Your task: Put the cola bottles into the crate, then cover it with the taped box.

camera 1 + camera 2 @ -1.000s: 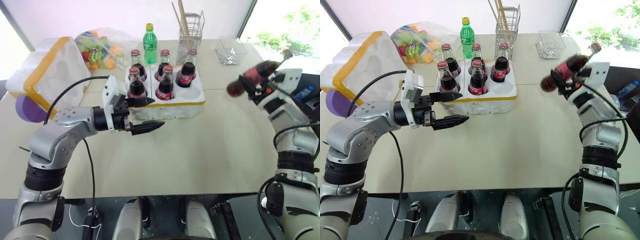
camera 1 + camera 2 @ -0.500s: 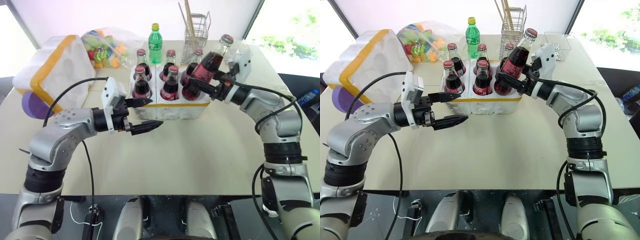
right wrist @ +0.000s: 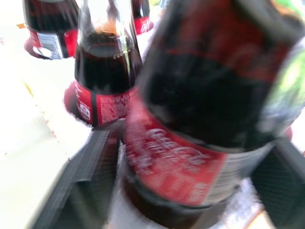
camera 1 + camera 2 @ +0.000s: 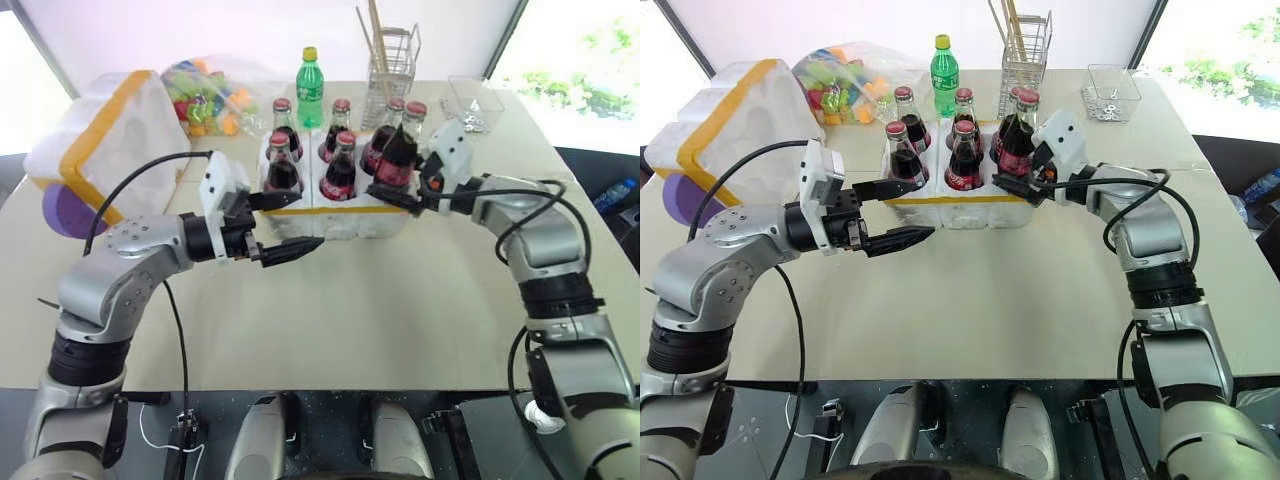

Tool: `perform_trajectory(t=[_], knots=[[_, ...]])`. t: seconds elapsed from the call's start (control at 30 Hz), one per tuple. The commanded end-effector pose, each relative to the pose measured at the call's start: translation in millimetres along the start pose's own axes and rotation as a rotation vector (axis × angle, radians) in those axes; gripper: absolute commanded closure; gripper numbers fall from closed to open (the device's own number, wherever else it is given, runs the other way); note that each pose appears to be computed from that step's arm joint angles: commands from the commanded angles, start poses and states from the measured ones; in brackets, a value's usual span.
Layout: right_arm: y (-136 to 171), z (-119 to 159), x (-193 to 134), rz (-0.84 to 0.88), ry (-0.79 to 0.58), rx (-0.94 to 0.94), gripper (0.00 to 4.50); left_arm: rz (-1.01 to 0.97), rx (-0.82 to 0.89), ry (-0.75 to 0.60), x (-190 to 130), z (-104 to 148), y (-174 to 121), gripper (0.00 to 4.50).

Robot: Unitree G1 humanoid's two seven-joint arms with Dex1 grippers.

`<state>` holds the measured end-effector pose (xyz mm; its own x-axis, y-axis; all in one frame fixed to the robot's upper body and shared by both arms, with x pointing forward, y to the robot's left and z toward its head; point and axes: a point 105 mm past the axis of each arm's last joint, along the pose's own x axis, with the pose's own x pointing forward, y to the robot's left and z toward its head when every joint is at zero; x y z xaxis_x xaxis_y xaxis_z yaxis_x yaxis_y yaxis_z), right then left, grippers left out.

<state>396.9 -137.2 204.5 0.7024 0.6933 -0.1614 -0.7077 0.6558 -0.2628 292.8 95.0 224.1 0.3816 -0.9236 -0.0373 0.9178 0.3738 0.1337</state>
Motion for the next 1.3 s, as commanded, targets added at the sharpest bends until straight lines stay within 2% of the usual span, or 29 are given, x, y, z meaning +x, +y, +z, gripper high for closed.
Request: perform_trajectory(t=[0.03,0.17,0.3,0.43,0.57,0.7,0.77,0.83,1.0,1.07,1.2,1.3], knots=[[-4.1,14.4,2.0,-0.016,-0.041,0.003,0.09,0.012,0.045,-0.022,-3.2,9.6,0.8,0.00],[-8.0,27.6,-5.7,-0.031,-0.091,0.038,0.09,0.060,0.051,0.000,-12.6,9.0,6.7,0.00],[-8.0,40.5,-23.9,-0.028,-0.122,0.003,0.09,0.151,0.070,0.028,-35.7,15.2,16.0,0.00],[-10.3,59.2,-54.5,-0.007,-0.136,-0.070,0.09,0.285,0.097,0.079,-74.4,33.3,25.7,0.00],[-28.4,67.2,-96.8,-0.019,-0.084,-0.112,0.09,0.540,0.127,0.241,-137.9,50.9,40.6,0.00],[-17.0,74.3,-119.0,0.099,-0.076,-0.112,0.09,0.695,0.103,0.339,-175.0,69.9,39.8,0.00],[-1.6,90.6,-127.9,0.197,-0.135,-0.124,0.09,0.840,0.054,0.416,-198.7,72.3,48.6,0.00],[9.1,108.0,-133.1,0.257,-0.188,-0.129,0.09,0.968,0.006,0.535,-224.3,65.1,55.1,0.00],[26.1,135.6,-136.2,0.343,-0.286,-0.127,0.09,1.109,-0.054,0.694,-259.5,43.4,71.9,0.00],[28.7,138.2,-134.0,0.344,-0.296,-0.134,0.09,1.081,-0.058,0.676,-254.3,37.6,79.6,0.00],[31.7,135.0,-129.3,0.340,-0.295,-0.131,0.09,1.094,-0.043,0.740,-253.0,22.8,98.0,0.00],[33.7,128.3,-126.2,0.326,-0.287,-0.117,0.09,1.117,-0.102,0.691,-252.8,18.9,116.7,0.00]])
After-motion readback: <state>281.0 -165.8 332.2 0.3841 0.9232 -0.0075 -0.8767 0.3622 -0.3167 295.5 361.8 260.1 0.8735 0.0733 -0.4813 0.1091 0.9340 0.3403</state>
